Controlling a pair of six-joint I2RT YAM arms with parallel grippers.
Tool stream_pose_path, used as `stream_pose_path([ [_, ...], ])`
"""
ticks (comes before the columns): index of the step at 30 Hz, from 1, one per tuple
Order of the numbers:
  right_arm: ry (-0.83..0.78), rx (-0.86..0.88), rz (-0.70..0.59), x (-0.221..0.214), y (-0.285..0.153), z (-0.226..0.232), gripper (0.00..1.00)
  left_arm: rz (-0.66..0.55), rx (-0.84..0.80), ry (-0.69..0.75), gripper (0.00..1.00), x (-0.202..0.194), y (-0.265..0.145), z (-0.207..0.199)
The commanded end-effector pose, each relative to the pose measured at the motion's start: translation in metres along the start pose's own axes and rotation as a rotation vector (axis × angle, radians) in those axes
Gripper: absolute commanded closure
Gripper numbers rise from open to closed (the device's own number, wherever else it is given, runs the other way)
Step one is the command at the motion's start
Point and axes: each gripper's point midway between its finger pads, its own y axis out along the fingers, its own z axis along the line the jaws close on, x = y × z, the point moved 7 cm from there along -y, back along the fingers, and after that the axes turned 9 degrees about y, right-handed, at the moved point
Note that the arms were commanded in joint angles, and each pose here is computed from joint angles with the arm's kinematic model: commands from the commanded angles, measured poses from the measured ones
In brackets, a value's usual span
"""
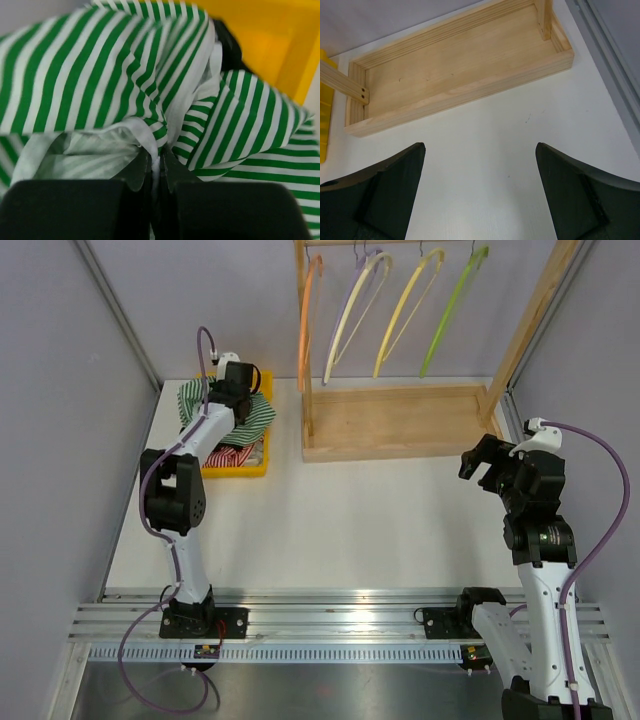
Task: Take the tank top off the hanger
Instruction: Place the tank top into the basket
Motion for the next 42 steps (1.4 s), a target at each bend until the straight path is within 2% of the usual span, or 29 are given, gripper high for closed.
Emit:
stream_pose_path([
  [1,0.002,0.042,-0.036,0.006,-0.002,0.007,0.00,0.069,-0.059,-0.076,1.00,-0.022,0.004,-0.010],
  [5,0.002,0.044,-0.037,0.006,-0.004,0.007,0.00,0.076,-0.087,-0.060,1.00,-0.036,0.005,-0.014],
  [10,0.002,0.040,-0.042,0.006,-0.005,0.006,0.01,-0.045,-0.116,-0.095,1.00,0.000,-0.028,0.008],
  [11,0.002,0.038,-0.042,0.006,-0.005,0.006,0.00,-0.074,-0.120,-0.109,0.90,0.008,-0.036,0.013],
  [12,0.003,0.037,-0.044,0.006,-0.005,0.006,0.00,-0.094,-0.109,-0.122,0.43,0.013,-0.044,0.019],
  [13,0.003,0.035,-0.043,0.006,-0.006,0.005,0.01,-0.143,-0.109,-0.162,0.26,0.027,-0.062,0.031],
  [14,0.004,0.037,-0.042,0.007,-0.006,0.006,0.00,-0.170,-0.102,-0.184,0.20,0.034,-0.071,0.039],
  [15,0.002,0.034,-0.037,0.007,-0.005,0.006,0.00,-0.196,-0.095,-0.201,0.01,0.038,-0.080,0.045],
  [18,0.001,0.031,-0.035,0.008,-0.004,0.006,0.01,-0.331,-0.092,-0.274,0.01,0.054,-0.130,0.073],
  [19,0.001,0.033,-0.034,0.008,-0.004,0.006,0.01,-0.351,-0.091,-0.262,0.01,0.048,-0.139,0.076],
  [20,-0.001,0.037,-0.037,0.009,-0.004,0.007,0.01,-0.436,-0.102,-0.309,0.01,0.057,-0.168,0.093],
  [22,-0.001,0.037,-0.029,0.009,-0.002,0.007,0.00,-0.488,-0.123,-0.320,0.01,0.056,-0.194,0.099],
  [23,-0.003,0.039,-0.026,0.009,-0.002,0.008,0.01,-0.527,-0.135,-0.344,0.01,0.052,-0.215,0.111],
  [26,-0.005,0.042,-0.018,0.008,0.000,0.008,0.00,-0.565,-0.187,-0.338,0.01,0.030,-0.239,0.107],
  [28,-0.008,0.044,-0.012,0.008,0.002,0.008,0.01,-0.648,-0.231,-0.374,0.01,0.019,-0.268,0.111],
  [31,-0.011,0.040,-0.009,0.008,0.003,0.008,0.01,-0.657,-0.267,-0.369,0.01,-0.017,-0.277,0.105],
  [36,-0.009,0.050,-0.021,0.010,0.001,0.010,0.01,-0.603,-0.312,-0.350,0.01,-0.071,-0.273,0.094],
  [42,0.010,0.004,-0.027,0.015,0.001,0.007,0.00,-0.549,-0.306,-0.348,0.01,-0.098,-0.269,0.100],
])
